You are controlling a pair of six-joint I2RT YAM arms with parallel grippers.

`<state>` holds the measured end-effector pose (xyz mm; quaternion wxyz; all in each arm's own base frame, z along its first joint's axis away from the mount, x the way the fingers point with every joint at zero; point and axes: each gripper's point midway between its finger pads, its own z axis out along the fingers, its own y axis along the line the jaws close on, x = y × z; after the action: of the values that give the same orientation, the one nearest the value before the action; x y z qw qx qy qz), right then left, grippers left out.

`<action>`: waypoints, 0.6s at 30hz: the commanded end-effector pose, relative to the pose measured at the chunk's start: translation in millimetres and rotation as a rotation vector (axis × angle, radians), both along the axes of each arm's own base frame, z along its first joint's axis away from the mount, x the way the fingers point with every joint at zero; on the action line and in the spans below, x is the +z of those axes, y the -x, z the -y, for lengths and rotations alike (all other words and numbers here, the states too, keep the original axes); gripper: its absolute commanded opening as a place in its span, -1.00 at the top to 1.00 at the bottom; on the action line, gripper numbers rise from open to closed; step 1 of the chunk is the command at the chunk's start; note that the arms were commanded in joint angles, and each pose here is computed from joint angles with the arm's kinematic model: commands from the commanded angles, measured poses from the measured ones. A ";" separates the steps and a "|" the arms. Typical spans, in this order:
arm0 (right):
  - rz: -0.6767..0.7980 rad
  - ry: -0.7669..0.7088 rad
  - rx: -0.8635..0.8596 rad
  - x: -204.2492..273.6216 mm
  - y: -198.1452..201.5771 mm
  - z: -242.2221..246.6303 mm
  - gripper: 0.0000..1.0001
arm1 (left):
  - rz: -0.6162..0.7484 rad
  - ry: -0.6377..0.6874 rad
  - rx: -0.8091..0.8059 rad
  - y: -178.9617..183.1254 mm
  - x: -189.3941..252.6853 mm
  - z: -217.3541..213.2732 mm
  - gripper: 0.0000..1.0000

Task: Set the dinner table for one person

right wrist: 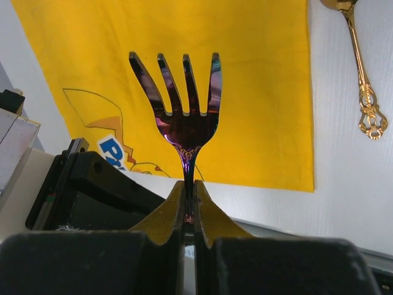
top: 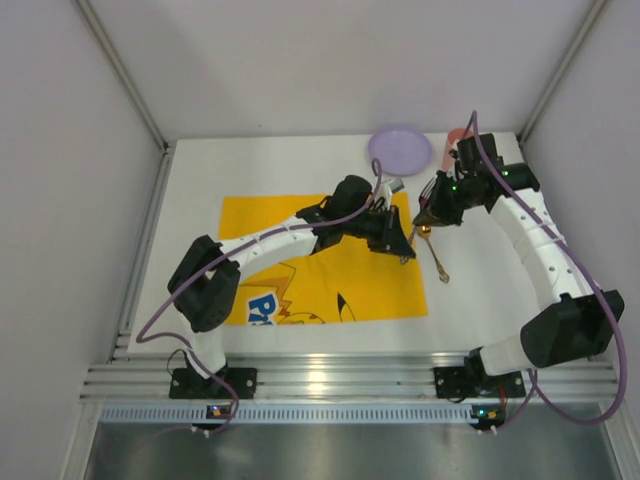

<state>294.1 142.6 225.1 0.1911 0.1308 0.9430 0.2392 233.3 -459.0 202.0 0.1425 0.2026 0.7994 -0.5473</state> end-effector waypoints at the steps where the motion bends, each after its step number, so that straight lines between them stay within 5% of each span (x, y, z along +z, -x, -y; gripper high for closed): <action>1: 0.060 -0.048 0.017 22.6 -1.6 -8.0 1.00 | 0.095 0.069 -0.002 -5.6 30.6 6.3 1.00; 3: 0.056 -0.046 0.022 21.0 -1.4 -7.9 0.91 | 0.082 0.016 0.006 -4.2 19.4 -1.7 1.00; 6: 0.037 -0.037 0.025 16.4 -1.0 -6.6 -0.35 | 0.064 -0.039 0.031 -6.9 6.4 -19.8 1.00; 18: 0.024 -0.029 0.039 8.4 -8.7 1.9 -0.45 | -0.060 -0.198 0.330 -16.1 -49.0 -197.5 1.00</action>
<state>294.5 140.1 221.5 0.1799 0.1233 0.9445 0.2458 248.3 -303.0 157.1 0.1683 0.0786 0.8694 -0.4579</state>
